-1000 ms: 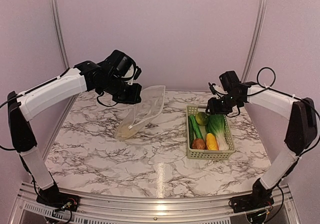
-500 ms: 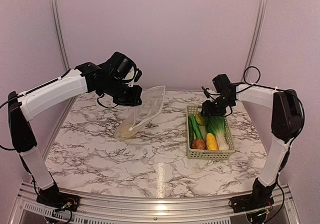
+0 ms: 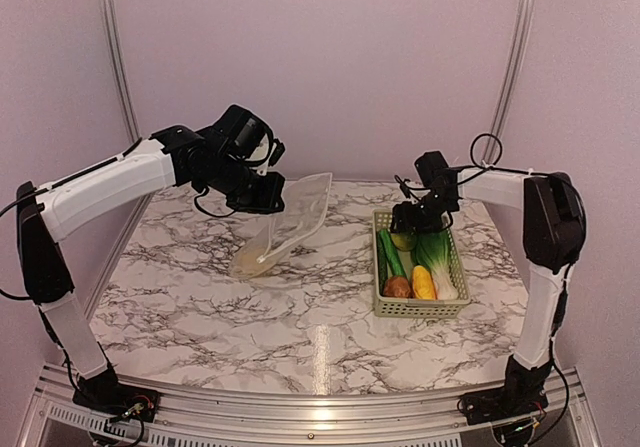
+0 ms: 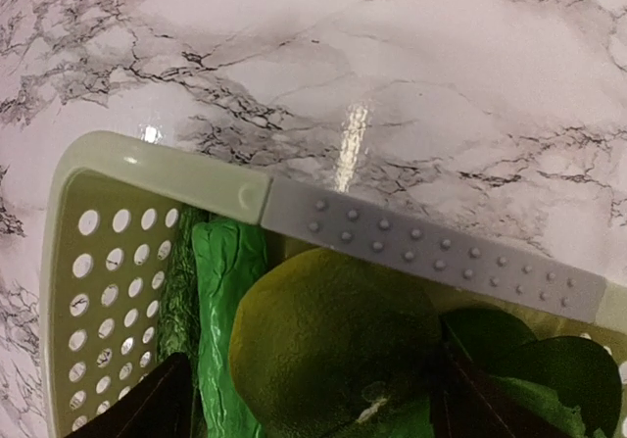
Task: Place the food in the zip-top bag and seal the zipper
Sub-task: Pick up the fake fruit from the bin.
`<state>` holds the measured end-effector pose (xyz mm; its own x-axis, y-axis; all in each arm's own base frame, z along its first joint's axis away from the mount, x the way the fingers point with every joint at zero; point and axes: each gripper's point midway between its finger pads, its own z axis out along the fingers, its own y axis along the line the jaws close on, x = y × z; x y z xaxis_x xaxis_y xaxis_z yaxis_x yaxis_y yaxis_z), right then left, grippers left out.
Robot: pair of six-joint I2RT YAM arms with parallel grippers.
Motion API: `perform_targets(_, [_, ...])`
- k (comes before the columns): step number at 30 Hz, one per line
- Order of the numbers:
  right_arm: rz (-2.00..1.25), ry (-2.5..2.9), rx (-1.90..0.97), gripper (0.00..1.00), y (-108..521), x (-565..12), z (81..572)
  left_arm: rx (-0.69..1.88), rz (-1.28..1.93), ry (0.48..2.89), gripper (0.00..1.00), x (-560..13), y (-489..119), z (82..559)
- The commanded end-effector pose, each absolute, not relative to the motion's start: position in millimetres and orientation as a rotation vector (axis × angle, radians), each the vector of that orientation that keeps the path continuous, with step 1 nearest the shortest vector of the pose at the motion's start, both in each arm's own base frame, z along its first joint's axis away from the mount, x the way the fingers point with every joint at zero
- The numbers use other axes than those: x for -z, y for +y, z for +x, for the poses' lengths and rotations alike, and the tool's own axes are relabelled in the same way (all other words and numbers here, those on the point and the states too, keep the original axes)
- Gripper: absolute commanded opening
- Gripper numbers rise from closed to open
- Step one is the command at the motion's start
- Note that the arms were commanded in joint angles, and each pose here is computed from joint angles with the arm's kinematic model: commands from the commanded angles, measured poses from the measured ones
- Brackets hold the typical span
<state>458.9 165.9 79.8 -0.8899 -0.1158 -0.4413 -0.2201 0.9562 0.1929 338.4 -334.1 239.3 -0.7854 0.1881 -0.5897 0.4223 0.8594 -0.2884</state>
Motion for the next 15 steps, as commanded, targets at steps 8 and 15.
perform_targets(8, [-0.187, 2.704, -0.346, 0.98, 167, -62, 467, 0.548, 0.457, 2.492, 0.00, -227, -333, 338])
perform_targets(15, [-0.200, 2.712, -0.402, 0.81, 174, -56, 465, 0.549, 0.466, 2.486, 0.00, -228, -336, 341])
